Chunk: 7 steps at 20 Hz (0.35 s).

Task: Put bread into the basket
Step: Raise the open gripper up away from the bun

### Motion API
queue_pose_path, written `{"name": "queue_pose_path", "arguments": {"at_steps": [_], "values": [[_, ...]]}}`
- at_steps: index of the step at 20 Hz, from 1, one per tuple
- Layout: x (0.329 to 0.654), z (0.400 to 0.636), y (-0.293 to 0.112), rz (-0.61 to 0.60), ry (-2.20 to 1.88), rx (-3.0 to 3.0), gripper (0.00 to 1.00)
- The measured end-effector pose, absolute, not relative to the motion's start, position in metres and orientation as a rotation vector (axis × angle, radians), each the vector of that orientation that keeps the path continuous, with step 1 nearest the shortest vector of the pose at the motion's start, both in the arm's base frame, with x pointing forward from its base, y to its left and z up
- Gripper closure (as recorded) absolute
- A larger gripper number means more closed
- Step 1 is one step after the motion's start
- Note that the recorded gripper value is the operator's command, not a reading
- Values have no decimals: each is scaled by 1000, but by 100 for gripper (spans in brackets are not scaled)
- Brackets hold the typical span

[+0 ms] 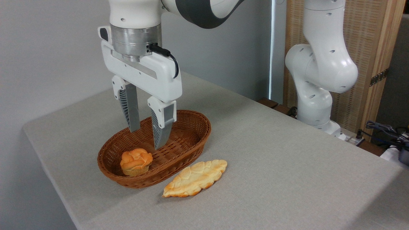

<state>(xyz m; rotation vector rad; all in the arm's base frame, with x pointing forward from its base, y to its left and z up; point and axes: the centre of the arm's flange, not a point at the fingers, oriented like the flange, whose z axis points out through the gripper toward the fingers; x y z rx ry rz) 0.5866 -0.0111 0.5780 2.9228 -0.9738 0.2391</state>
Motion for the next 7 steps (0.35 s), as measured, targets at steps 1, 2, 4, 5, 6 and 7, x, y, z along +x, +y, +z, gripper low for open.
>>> {"name": "queue_pose_path", "arguments": {"at_steps": [1,2,4,5,6,7], "values": [[587,577,-10,232,-981,2934,0],[587,577,-9,228,-985,2940,0],[588,576,-8,214,-1004,2960,0],[588,575,-8,210,-1008,2965,0],[588,575,-8,210,-1009,2966,0],[588,575,-8,210,-1009,2966,0]]}}
